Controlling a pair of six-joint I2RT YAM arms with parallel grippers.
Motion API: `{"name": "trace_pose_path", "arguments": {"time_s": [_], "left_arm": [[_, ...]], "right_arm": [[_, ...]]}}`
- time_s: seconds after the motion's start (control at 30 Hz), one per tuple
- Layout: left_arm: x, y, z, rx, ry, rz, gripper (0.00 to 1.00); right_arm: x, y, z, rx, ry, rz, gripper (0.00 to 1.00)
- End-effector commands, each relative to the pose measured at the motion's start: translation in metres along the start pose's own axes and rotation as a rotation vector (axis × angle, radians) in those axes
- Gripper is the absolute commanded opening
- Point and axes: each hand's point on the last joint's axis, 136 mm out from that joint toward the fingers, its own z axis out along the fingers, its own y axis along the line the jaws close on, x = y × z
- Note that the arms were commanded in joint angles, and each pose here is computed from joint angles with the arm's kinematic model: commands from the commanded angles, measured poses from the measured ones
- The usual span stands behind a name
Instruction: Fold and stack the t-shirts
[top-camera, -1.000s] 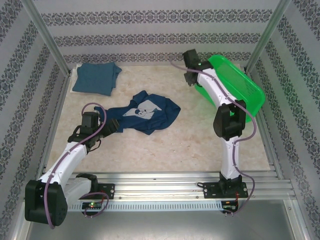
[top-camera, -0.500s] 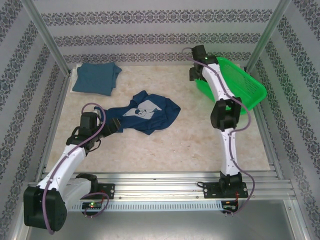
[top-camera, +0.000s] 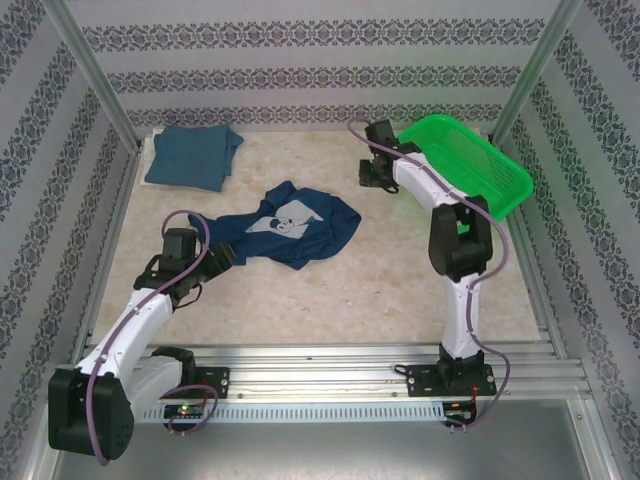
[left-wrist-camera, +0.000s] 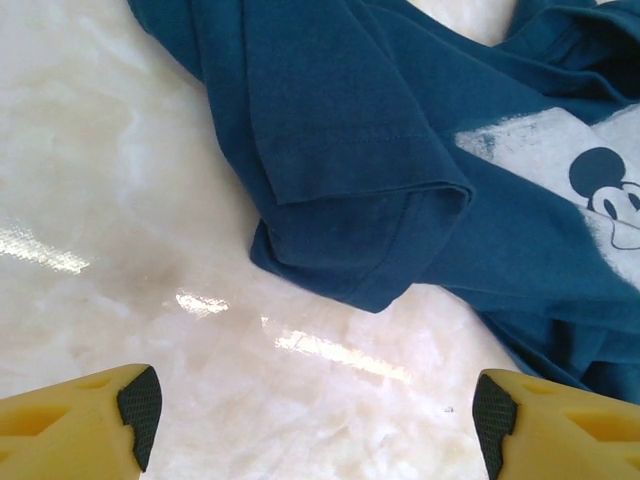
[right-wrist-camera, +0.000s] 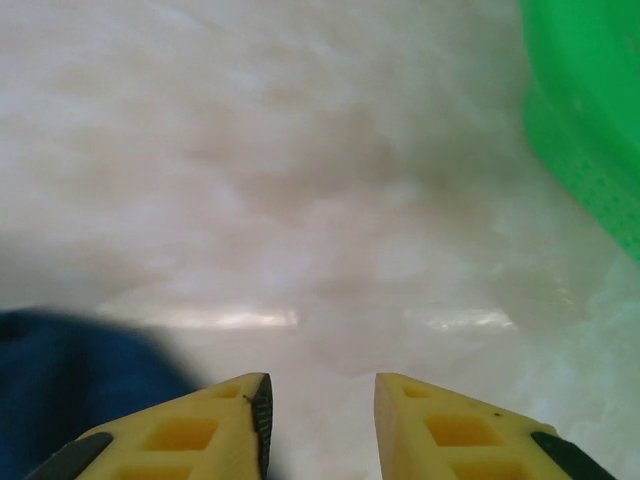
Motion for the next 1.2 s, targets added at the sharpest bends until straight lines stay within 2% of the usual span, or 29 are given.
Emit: {"name": "trace_pose_path", "arguments": {"time_s": [0.0,0.1,0.2,0.3,0.43,0.57,0.67,0.7,0.73,0.9,1.0,1.1,1.17], "left_arm": [[-0.01,0.0,0.009,-0.015,-0.031,-0.017,0.8],[-0.023,-0.006,0.02,-0.019,-0.046,-0.012,0.79],[-0.038,-0.01,0.032,-0.015,-0.095,-0.014,0.84],[-0.048,-0.024,0.044,0.021,-0.089,-0.004,0.85],[-0.059,-0.031,0.058,0.025,-0.092,-0.001,0.9],[-0.07,-0.037,0.064,0.02,-0.096,0.007,0.92],[-0.075,-0.042,0.071,0.012,-0.069,0.024,0.91],[-0.076,-0.044,0.074,0.01,-0.056,0.027,0.89],[-0.075,-0.044,0.078,0.005,-0.042,0.033,0.82],[-0.06,-0.045,0.104,0.006,0.063,0.057,0.37],[-0.049,-0.037,0.112,-0.021,0.11,0.06,0.21],[-0.05,-0.027,0.104,-0.058,0.083,0.075,0.02],[-0.053,-0.024,0.099,-0.061,0.063,0.076,0.0]], "right_arm": [[-0.025,-0.048,0.013,0.111,-0.04,0.083,0.33],[-0.041,-0.086,0.021,0.197,-0.063,0.115,0.36],[-0.062,-0.12,0.018,0.23,-0.094,0.164,0.4],[-0.078,-0.128,0.01,0.207,-0.106,0.173,0.49],[-0.076,-0.082,-0.009,0.075,-0.082,0.078,0.57],[-0.032,-0.017,-0.045,-0.101,-0.118,0.016,0.67],[0.015,0.006,-0.063,-0.202,-0.076,0.048,0.68],[0.028,0.01,-0.065,-0.206,-0.062,0.051,0.69],[0.04,0.014,-0.064,-0.203,-0.046,0.048,0.69],[0.079,0.04,-0.034,-0.26,0.063,0.045,0.67],[0.098,0.051,-0.035,-0.293,0.073,0.061,0.66],[0.128,0.074,-0.054,-0.324,0.089,-0.002,0.67],[0.15,0.087,-0.064,-0.321,0.099,-0.034,0.69]]}}
